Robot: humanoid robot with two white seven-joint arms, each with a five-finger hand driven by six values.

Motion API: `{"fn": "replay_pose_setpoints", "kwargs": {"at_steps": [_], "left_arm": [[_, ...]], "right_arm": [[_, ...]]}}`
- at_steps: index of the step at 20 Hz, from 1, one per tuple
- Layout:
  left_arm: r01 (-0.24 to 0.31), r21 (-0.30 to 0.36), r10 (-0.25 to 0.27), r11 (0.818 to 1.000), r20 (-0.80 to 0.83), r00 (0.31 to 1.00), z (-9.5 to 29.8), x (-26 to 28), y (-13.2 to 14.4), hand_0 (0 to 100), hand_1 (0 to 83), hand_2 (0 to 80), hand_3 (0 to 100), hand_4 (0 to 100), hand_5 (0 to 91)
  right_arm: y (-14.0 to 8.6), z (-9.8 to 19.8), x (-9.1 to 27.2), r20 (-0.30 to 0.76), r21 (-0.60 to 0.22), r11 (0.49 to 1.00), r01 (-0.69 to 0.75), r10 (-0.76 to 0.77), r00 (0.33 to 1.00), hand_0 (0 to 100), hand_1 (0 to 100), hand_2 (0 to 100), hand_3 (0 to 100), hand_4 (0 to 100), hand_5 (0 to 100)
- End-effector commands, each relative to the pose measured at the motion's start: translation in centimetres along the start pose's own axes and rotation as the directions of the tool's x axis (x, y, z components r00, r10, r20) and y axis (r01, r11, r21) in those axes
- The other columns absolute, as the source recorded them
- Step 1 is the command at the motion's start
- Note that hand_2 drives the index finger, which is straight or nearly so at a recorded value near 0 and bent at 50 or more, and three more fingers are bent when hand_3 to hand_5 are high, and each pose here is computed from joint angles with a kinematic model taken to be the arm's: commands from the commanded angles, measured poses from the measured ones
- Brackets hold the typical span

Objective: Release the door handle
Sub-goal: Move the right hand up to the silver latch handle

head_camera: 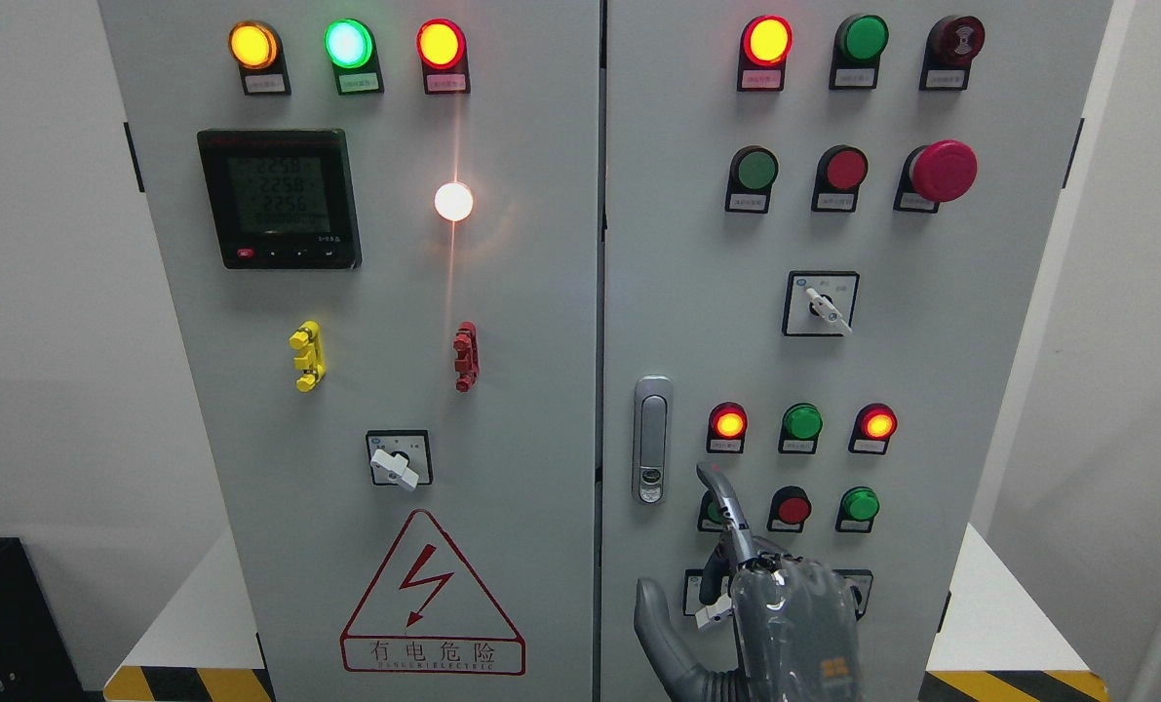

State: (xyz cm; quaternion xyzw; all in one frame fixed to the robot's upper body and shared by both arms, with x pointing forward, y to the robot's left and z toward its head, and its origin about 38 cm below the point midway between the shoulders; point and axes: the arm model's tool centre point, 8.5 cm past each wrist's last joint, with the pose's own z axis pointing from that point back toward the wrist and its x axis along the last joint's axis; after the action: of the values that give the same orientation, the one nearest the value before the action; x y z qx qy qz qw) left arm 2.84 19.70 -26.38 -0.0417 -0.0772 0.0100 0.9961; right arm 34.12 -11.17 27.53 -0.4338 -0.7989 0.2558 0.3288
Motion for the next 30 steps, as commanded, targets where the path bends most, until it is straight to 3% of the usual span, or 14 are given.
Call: {"fn": "replay_pose_setpoints", "kwargs": {"at_steps": [1, 10, 30], "left_arm": [[-0.002, 0.001, 0.002, 1.0, -0.009, 1.0, 0.1, -0.6, 0.0, 12, 55.6, 0.0, 0, 0, 0.0], [-0.002, 0.001, 0.002, 1.0, -0.009, 1.0, 0.1, -0.6, 0.0, 12, 55.6, 0.0, 0, 0, 0.0], [-0.002, 0.001, 0.002, 1.0, -0.009, 1.0, 0.1, -0.6, 0.0, 12, 55.6, 0.0, 0, 0, 0.0]], "right_arm": [[2.8, 0.0, 0.9, 0.033, 0.074, 0.993, -0.093, 0.09, 0.995, 56, 32, 0, 86, 91, 100], [5.4, 0.1, 0.0, 0.008, 0.142, 0.978, -0.154, 0.154, 0.988, 57, 31, 0, 86, 91, 100], [6.5, -1.5, -1.2, -0.033, 0.157, 0.968, -0.196, 0.204, 0.978, 57, 30, 0, 87, 92, 100]]}}
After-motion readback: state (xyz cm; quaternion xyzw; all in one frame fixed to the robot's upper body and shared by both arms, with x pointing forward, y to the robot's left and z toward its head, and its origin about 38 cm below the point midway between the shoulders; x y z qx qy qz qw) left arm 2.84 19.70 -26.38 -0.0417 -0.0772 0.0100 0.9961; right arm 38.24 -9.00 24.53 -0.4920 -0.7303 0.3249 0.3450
